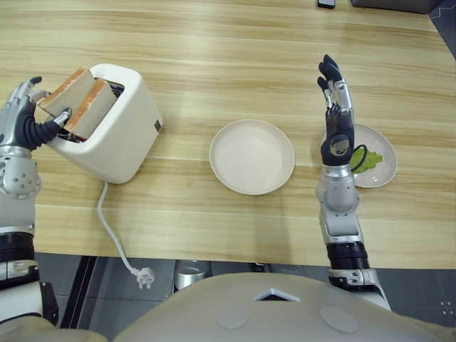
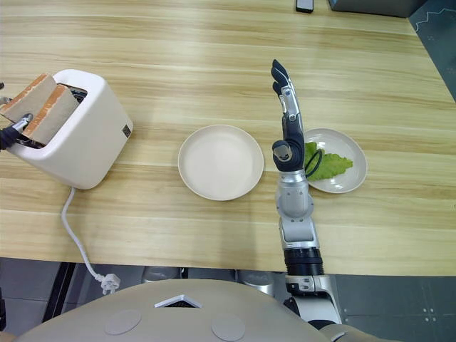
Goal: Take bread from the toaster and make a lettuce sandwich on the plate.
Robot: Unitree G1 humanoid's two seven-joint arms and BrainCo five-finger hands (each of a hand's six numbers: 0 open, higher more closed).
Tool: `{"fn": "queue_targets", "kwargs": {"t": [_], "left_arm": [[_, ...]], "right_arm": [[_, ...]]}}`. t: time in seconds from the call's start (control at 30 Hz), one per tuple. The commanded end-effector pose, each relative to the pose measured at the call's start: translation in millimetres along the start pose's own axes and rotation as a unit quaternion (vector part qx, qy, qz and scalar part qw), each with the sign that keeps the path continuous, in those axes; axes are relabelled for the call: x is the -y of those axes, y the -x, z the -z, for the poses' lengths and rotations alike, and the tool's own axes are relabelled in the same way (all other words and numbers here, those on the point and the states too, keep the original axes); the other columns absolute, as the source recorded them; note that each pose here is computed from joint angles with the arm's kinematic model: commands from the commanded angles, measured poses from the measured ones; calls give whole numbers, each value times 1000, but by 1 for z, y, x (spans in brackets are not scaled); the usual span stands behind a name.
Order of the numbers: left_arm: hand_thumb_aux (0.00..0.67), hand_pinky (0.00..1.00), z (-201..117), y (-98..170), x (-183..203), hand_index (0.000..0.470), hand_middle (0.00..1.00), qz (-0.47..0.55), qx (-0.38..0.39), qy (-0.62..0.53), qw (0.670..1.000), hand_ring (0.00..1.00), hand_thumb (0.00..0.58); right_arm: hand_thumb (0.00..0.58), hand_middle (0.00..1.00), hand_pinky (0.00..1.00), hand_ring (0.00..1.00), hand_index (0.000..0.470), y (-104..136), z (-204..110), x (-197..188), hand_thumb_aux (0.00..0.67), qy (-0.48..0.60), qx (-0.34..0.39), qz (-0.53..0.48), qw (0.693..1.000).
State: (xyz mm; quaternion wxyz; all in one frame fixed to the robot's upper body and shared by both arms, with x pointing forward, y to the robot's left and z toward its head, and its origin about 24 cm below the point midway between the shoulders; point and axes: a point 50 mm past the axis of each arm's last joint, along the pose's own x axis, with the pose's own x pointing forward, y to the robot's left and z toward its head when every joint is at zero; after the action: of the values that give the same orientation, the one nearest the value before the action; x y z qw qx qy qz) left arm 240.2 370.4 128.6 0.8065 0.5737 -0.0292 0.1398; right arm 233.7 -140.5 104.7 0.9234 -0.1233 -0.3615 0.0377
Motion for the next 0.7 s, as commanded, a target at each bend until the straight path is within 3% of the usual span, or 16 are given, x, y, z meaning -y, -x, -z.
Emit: {"fn": "queue_targets", "kwargs": {"t": [0.03,0.37,0.63,0.67,0.7], "left_arm": [[670,0,-17,0,3,460,0,-13,38,-9,999,0,580],[670,0,-81,-4,-20,460,0,-121,184,51,974,0,580],[670,0,-127,17,-31,460,0,-128,298,176,930,0,580],[670,592,-136,21,-27,460,592,-110,313,207,920,592,580],[670,937,-149,26,-17,460,937,-73,329,252,907,937,580]], "right_arm": [[0,0,0,0,0,1,0,-4,0,2,0,-16,1000],[0,0,0,0,0,1,-1,-10,0,0,5,-34,999],[0,0,0,0,0,0,-1,-13,0,-3,9,-42,999],[0,0,0,0,0,-1,-1,-13,0,-4,9,-43,999],[0,0,0,0,0,-1,0,-12,0,-5,8,-42,999]]}}
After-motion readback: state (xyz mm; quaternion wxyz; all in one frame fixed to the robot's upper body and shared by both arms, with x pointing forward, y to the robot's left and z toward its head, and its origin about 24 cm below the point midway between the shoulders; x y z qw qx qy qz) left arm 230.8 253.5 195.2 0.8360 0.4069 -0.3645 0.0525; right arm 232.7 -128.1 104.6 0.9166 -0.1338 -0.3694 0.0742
